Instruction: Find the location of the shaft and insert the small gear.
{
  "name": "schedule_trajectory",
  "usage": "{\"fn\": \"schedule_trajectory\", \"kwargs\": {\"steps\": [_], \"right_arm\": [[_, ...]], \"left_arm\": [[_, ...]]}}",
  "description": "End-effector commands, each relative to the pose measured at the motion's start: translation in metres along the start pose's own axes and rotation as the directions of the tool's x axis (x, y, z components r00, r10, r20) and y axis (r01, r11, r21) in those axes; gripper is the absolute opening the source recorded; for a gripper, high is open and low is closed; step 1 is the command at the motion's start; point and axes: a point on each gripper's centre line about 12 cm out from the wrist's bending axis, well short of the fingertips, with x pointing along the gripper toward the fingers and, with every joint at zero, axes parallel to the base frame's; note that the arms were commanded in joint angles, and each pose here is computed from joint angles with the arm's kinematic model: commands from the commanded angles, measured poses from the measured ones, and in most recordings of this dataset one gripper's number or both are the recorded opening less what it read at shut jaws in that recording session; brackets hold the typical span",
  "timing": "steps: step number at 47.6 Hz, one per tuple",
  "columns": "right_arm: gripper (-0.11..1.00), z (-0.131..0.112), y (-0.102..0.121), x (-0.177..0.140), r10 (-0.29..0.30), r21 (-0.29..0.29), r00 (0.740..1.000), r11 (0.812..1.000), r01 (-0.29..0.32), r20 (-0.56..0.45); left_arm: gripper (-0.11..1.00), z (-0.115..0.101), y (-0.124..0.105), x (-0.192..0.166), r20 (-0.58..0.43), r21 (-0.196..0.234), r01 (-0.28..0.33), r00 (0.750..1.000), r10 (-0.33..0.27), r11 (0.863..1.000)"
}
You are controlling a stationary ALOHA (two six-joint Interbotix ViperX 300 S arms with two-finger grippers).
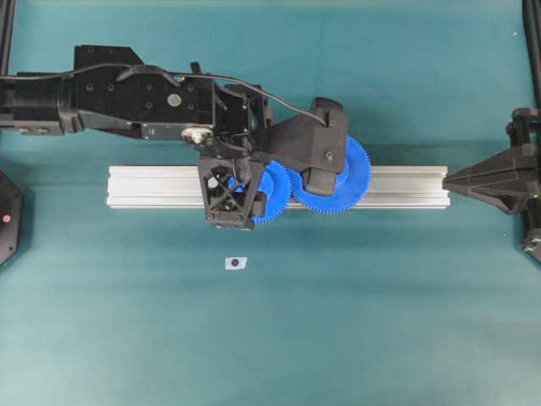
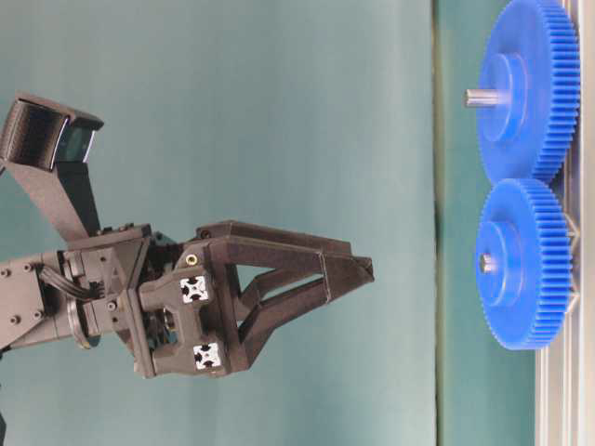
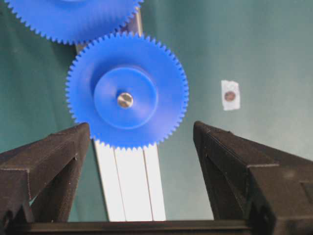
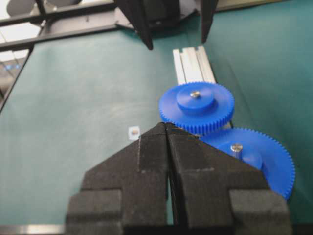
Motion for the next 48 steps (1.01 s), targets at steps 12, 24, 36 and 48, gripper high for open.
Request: {"fn": "schedule_trajectory", "kwargs": {"steps": [12,24,36,48], "right_arm": [[-0.02,0.0008,-0.0001,0.0011,-0.003,0.011,1.0,1.0,0.003,-0.01],[-0.02,-0.0011,-0.0004,0.0008,-0.004,0.011,1.0,1.0,0.004,-0.019],[-0.02,-0.0026,-0.0006,0.0008,-0.005,0.012,1.0,1.0,0.005,-0.024],[-0.02,-0.0026,-0.0006,0.0008,-0.005,0.012,1.0,1.0,0.005,-0.024]], "left_arm": [[0.81,0.0057,0.0006,-0.0218,0.06,0.003,-0.014,0.998,0.014,1.0],[0.81,0.0058,0.0005,-0.0218,0.06,0.004,-0.013,0.998,0.012,1.0],[0.81,0.0063,0.0005,-0.0222,0.063,0.002,-0.013,0.998,0.013,1.0],[0.81,0.0061,0.0005,-0.0215,0.06,0.003,-0.012,0.998,0.012,1.0]]}}
